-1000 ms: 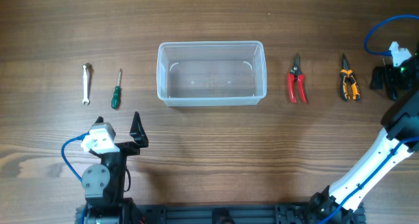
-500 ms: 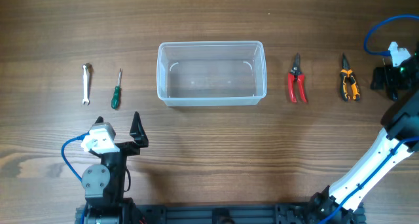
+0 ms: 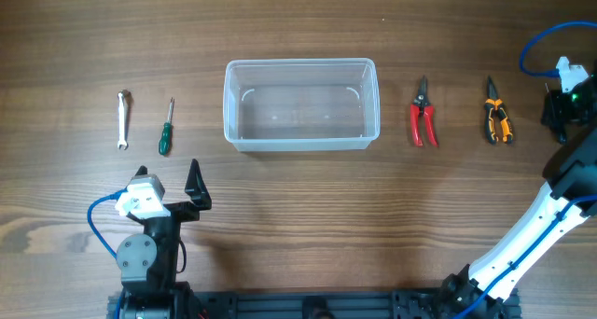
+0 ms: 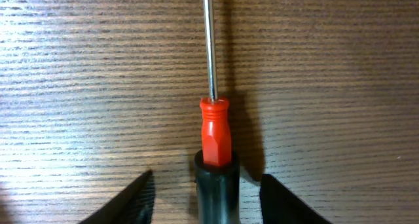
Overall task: Pack container
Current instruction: 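Close the right gripper on the red screwdriver handle and lift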
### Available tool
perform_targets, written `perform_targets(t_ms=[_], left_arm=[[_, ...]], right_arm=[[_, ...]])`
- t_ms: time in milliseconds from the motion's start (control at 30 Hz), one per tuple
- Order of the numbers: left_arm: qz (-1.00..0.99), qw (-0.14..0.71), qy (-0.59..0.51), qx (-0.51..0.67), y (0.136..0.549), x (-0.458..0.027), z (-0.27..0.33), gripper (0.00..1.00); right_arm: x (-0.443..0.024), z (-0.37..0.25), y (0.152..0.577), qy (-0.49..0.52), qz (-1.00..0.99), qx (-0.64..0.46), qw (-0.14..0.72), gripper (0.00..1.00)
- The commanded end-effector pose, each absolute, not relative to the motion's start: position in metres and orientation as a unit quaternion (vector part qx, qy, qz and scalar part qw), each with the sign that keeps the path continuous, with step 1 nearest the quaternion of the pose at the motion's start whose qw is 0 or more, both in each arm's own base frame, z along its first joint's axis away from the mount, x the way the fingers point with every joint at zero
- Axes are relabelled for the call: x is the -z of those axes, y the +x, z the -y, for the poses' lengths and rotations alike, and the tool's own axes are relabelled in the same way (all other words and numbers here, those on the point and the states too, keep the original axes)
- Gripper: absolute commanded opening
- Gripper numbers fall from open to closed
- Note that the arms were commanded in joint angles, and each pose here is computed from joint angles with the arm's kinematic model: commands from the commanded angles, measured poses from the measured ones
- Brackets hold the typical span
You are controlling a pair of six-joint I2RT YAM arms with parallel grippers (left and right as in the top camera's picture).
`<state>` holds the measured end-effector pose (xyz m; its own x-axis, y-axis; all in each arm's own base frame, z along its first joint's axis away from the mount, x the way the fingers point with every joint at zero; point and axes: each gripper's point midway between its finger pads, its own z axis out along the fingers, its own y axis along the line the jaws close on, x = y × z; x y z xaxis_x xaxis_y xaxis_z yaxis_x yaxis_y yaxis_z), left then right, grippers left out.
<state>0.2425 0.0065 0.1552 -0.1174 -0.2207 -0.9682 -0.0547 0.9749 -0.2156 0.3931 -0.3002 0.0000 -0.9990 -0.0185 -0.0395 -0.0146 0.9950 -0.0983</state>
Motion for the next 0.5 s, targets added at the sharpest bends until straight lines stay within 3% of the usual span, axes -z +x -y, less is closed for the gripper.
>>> perform_targets(t_ms=[0,100,467], left_arm=[[-0.744,0.661,-0.088,0.055,0.2425,-0.1548,-0.0072,1.0],[-0.744,0.661,-0.088,0.055,0.2425,-0.1548,-0.0072,1.0],[-0.744,0.661,-0.088,0.055,0.2425,-0.1548,-0.0072,1.0]], right_arm=[[0.0056,0.3062,0.3916,-0.008,-0.998,0.063,0.009,0.45],[0.0056,0.3065,0.392,-0.008,-0.998,0.064,0.01,0.37],[0.0056,0.3064,0.3922,-0.007,-0.998,0.063,0.01,0.29]])
